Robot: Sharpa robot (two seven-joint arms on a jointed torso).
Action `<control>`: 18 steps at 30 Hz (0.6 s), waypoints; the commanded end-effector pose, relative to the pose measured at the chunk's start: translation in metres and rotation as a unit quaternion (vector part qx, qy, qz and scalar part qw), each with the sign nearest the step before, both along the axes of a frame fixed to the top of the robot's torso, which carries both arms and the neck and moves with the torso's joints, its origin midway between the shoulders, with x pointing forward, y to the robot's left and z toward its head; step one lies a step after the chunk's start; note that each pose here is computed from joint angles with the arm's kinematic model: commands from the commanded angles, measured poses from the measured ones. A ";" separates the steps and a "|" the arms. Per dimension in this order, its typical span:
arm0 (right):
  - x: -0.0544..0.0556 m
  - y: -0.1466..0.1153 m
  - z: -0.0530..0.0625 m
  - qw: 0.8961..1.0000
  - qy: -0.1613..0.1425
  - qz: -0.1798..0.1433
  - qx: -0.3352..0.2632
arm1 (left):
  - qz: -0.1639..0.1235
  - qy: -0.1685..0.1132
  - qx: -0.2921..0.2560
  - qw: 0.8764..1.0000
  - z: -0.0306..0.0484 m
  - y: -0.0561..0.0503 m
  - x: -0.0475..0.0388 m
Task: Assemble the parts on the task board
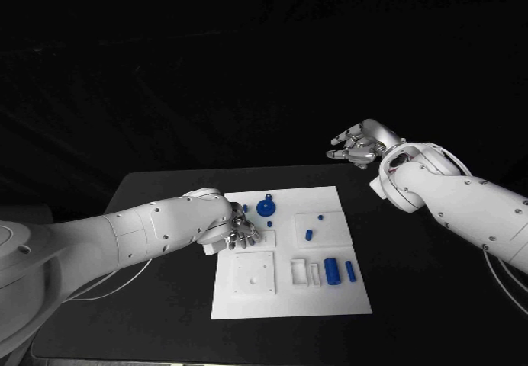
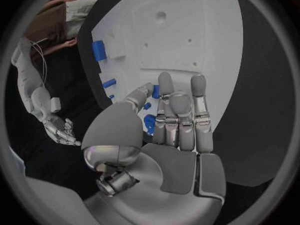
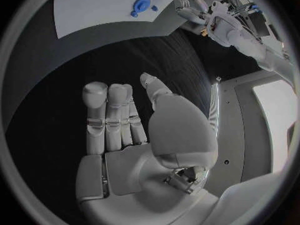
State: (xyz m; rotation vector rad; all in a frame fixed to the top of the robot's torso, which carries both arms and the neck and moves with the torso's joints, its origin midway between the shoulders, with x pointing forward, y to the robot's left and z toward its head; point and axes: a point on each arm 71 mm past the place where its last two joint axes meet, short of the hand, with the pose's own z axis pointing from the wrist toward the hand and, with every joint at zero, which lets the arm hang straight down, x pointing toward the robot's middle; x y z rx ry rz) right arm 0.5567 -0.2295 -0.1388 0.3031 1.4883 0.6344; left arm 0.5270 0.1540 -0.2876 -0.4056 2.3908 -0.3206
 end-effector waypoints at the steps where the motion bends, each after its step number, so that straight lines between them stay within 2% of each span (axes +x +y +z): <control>1: 0.000 0.001 -0.001 1.000 0.003 0.005 -0.004 | -0.004 0.009 -0.006 1.000 -0.0002 -0.001 -0.0013; 18: -0.001 0.000 -0.004 1.000 0.006 0.004 -0.004 | 0.003 0.016 -0.012 1.000 -0.0007 0.003 -0.0019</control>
